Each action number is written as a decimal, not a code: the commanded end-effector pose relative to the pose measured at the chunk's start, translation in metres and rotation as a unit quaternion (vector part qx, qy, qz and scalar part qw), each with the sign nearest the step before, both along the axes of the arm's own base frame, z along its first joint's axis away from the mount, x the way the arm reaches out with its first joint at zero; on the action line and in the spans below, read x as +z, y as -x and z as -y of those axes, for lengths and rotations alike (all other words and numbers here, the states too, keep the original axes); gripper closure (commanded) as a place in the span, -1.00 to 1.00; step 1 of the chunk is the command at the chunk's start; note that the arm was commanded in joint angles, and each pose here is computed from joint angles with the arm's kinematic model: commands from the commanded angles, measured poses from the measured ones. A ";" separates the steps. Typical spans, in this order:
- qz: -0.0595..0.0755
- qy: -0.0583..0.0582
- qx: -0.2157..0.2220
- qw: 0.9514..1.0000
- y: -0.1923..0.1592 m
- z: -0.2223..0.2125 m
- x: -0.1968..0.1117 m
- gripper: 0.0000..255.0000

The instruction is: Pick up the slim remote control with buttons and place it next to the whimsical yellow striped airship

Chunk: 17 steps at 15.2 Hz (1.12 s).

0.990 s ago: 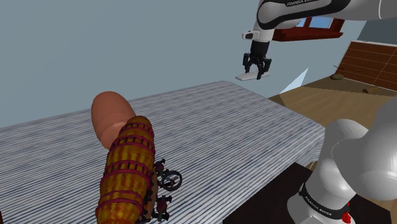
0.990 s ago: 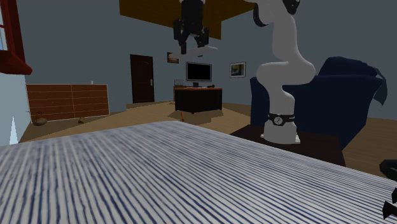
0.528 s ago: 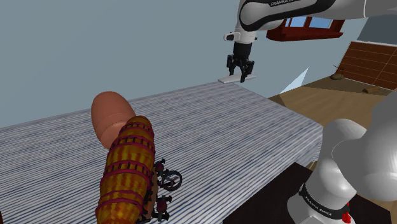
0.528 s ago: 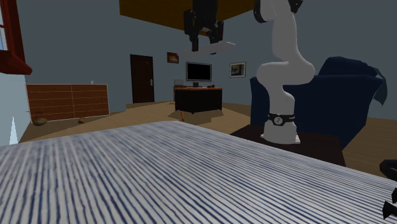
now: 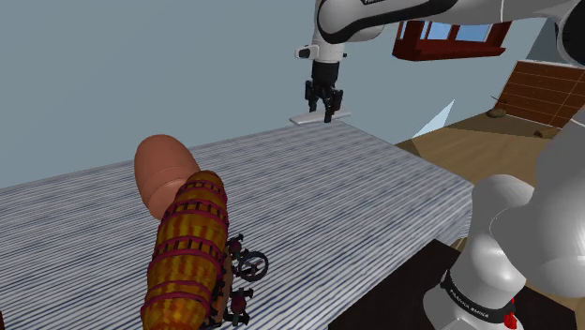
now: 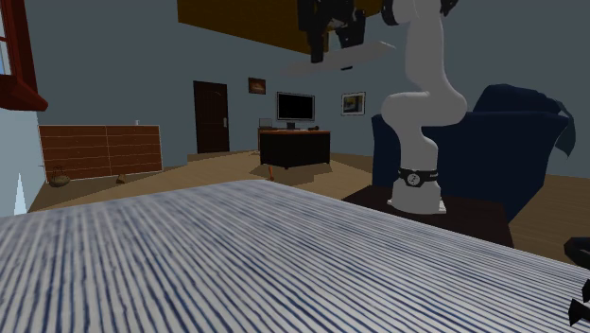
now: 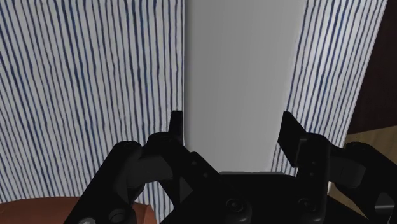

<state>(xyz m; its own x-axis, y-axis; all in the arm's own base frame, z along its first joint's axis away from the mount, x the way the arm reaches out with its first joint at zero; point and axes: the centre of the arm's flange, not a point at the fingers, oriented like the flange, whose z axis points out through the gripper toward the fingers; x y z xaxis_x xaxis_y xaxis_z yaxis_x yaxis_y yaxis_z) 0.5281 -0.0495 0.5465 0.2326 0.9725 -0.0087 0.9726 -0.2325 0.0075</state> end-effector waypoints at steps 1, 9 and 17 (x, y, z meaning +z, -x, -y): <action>0.000 0.000 0.000 1.000 -0.012 -0.024 -0.001 1.00; 0.000 0.000 0.000 1.000 -0.063 -0.117 0.000 1.00; 0.000 0.000 0.000 1.000 -0.113 -0.210 0.000 1.00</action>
<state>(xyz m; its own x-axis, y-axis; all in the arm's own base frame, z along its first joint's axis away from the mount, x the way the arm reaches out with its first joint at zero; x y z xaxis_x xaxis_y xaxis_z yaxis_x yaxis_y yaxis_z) 0.6368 0.1508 0.5470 0.2329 0.9725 -0.0082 0.9725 -0.2328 0.0080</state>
